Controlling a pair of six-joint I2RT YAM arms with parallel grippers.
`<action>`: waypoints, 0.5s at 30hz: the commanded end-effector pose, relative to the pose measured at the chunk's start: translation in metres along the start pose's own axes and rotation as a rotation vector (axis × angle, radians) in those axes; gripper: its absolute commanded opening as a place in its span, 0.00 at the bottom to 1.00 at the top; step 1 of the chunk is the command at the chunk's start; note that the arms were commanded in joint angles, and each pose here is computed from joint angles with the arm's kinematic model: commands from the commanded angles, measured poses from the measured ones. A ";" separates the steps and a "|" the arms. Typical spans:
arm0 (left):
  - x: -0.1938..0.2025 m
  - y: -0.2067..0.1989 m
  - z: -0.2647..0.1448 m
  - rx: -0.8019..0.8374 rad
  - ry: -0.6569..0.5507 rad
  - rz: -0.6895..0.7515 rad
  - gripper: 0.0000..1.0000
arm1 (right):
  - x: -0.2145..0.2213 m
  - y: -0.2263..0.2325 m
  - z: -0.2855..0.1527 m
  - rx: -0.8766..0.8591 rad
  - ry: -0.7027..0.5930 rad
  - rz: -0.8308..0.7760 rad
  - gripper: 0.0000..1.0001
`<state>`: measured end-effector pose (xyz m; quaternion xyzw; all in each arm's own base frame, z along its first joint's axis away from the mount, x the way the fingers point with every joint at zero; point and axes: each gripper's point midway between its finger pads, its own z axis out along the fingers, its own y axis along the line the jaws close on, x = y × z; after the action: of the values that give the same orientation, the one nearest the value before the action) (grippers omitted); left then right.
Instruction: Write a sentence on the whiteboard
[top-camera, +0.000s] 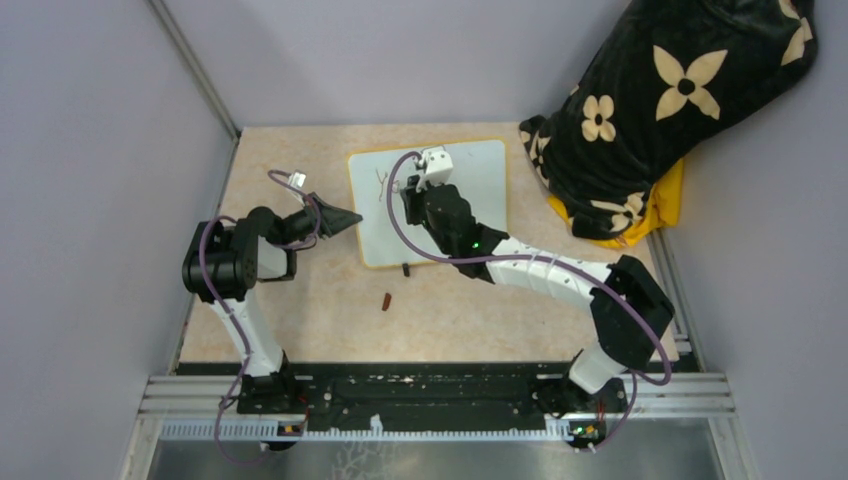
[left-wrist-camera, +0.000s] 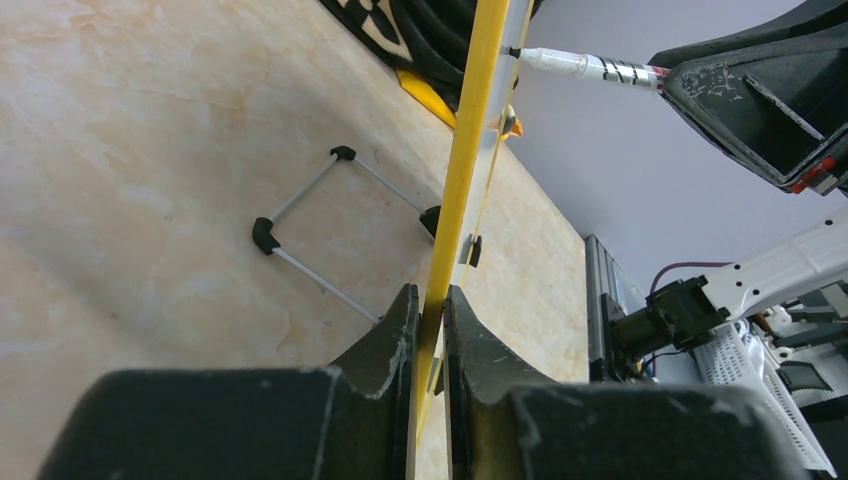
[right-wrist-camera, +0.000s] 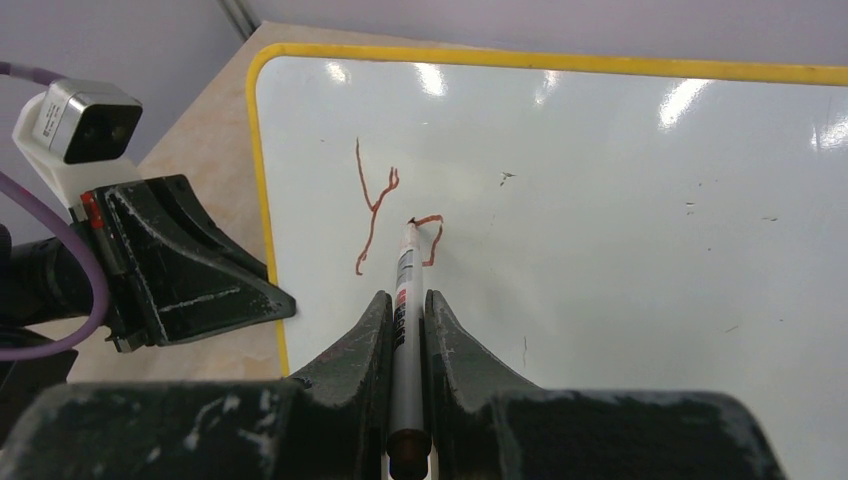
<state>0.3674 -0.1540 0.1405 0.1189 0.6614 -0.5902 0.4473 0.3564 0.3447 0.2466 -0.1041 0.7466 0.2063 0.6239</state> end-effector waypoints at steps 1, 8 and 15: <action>-0.011 -0.019 0.001 0.075 -0.052 0.193 0.00 | -0.025 0.012 0.007 -0.039 -0.052 0.033 0.00; -0.010 -0.019 0.001 0.073 -0.053 0.190 0.00 | -0.041 0.000 -0.008 -0.003 -0.100 0.067 0.00; -0.010 -0.019 0.001 0.073 -0.053 0.191 0.00 | -0.073 -0.022 -0.034 0.027 -0.195 0.117 0.00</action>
<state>0.3670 -0.1544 0.1405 0.1194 0.6614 -0.5905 0.4469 0.3488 0.3256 0.2582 -0.0859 0.7397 0.2128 0.6327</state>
